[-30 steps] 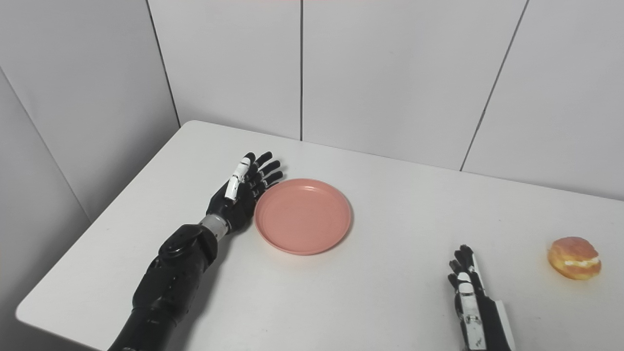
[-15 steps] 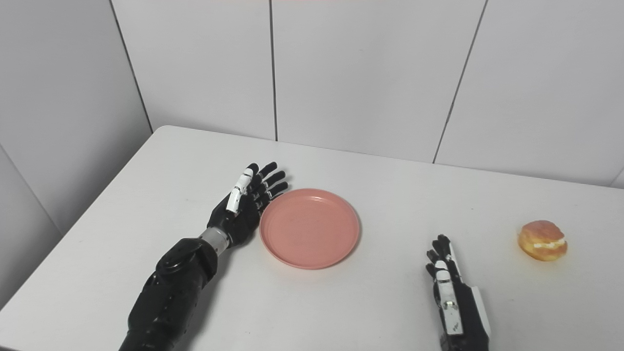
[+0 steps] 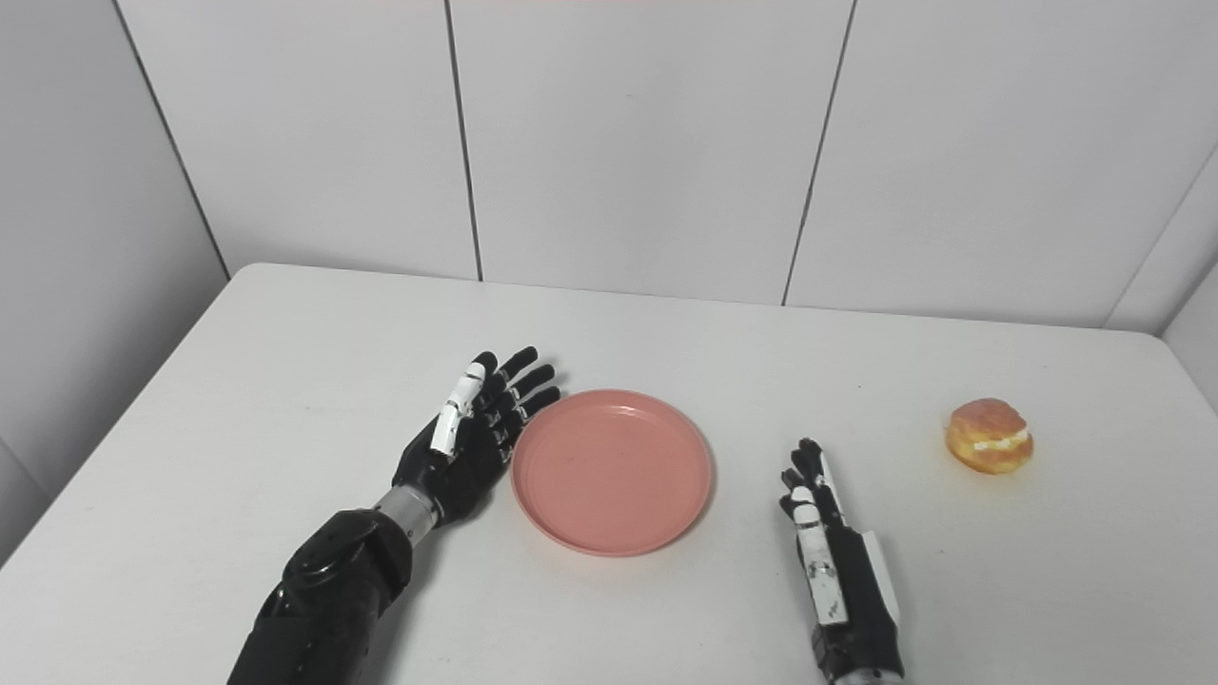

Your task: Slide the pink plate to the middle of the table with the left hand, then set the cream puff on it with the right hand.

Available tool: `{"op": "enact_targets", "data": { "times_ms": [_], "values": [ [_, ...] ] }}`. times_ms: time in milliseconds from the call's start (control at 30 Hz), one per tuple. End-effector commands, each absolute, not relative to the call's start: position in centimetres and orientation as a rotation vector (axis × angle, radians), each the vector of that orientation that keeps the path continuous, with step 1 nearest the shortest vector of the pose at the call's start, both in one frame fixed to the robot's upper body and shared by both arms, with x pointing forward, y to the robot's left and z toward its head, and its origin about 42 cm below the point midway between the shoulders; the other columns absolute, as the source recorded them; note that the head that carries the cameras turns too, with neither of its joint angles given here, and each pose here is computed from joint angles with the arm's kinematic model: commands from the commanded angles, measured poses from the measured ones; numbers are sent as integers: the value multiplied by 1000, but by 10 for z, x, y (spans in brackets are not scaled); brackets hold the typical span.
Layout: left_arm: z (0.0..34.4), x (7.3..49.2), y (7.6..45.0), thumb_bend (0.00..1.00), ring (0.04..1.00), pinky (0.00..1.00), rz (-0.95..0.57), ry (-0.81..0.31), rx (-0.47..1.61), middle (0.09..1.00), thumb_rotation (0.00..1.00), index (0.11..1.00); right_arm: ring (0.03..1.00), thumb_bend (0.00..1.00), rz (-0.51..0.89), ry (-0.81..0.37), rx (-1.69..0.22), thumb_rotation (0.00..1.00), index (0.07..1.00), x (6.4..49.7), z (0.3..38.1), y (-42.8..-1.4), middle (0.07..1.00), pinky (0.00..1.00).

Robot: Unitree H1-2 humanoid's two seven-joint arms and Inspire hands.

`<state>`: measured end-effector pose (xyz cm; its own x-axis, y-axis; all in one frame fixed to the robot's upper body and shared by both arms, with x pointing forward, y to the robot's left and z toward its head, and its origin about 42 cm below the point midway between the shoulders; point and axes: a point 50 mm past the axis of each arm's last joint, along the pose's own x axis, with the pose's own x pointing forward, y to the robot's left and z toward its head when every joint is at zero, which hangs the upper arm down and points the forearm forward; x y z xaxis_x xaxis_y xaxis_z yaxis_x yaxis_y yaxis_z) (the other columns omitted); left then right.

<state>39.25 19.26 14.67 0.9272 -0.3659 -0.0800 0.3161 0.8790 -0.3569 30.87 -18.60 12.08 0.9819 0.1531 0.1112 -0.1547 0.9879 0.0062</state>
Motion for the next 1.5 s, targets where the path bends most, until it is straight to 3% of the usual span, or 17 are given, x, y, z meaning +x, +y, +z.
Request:
{"op": "enact_targets", "data": {
  "times_ms": [0,433,933,1467],
  "values": [
    [130,381,190,378,901,903,-359,241,-350,907,1000,904,969,216,175,-68,27,1000,990,307,114,-174,985,957],
    [123,369,190,386,908,919,-384,266,-387,919,1000,915,968,221,174,-67,18,1000,980,307,118,-167,979,951],
    [121,364,189,389,918,933,-325,219,-400,925,1000,918,965,273,143,-83,51,1000,984,310,120,-176,979,969],
    [111,363,206,387,929,949,-274,164,-334,935,1000,930,925,236,69,-222,-62,1000,947,326,158,-190,945,929]
  ]
}}
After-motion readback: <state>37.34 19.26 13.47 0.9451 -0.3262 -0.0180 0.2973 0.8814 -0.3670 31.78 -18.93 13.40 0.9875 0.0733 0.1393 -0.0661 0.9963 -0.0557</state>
